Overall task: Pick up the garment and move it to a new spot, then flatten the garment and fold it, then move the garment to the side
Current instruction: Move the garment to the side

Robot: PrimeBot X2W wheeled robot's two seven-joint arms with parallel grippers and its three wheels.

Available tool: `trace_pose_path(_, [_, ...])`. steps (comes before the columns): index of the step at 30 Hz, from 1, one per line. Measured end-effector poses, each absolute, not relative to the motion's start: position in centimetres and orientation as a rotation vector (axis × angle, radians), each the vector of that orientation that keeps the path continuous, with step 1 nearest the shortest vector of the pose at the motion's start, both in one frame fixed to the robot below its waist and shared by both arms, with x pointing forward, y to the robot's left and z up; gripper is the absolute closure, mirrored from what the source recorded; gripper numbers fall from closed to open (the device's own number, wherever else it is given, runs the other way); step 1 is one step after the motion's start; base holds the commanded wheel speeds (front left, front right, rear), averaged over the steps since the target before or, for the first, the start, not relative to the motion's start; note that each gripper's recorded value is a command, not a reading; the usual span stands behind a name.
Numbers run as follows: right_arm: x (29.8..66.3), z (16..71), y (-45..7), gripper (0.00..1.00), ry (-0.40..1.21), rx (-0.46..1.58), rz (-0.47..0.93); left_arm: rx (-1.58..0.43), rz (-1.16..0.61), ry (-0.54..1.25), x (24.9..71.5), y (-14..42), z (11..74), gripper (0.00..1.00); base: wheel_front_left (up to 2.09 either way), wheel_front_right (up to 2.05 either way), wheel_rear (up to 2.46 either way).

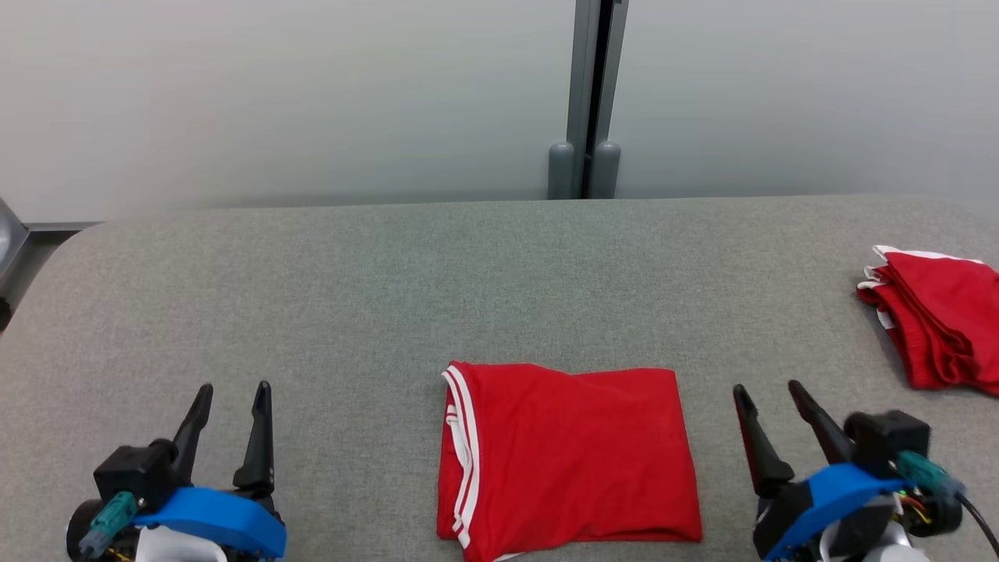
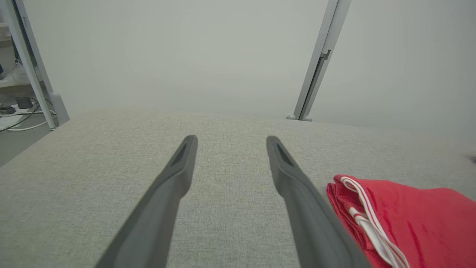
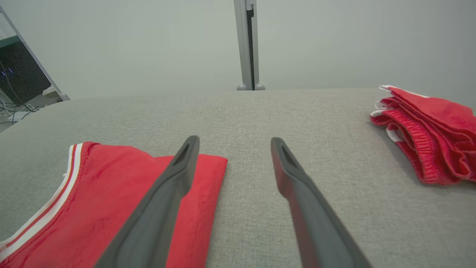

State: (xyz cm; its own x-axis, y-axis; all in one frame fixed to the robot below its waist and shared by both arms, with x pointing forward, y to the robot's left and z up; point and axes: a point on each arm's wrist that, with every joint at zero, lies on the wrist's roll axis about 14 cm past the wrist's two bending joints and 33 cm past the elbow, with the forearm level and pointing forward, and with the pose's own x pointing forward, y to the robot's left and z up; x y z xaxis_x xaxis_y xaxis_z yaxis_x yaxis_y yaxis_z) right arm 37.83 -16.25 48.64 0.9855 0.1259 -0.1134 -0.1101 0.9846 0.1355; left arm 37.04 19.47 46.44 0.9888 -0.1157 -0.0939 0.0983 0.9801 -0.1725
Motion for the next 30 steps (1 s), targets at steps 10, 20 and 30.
trace_pose_path(10, [39.5, 42.0, -13.1, 0.0, 0.533, 0.127, 0.208, -0.158, -0.128, 0.087, 39.6, 19.1, 47.2, 0.0, 0.0, 0.0, 0.0])
trace_pose_path(20, [38.3, 37.0, -10.6, 0.0, 0.813, 0.145, 0.279, -0.156, -0.121, 0.103, 39.9, 19.4, 46.6, 0.0, 0.0, 0.0, 0.0])
trace_pose_path(30, [39.1, 37.7, -10.2, 1.0, 0.807, 0.064, 0.303, -0.159, -0.133, 0.1, 40.4, 18.8, 46.6, 0.0, 0.0, 0.0, 0.0])
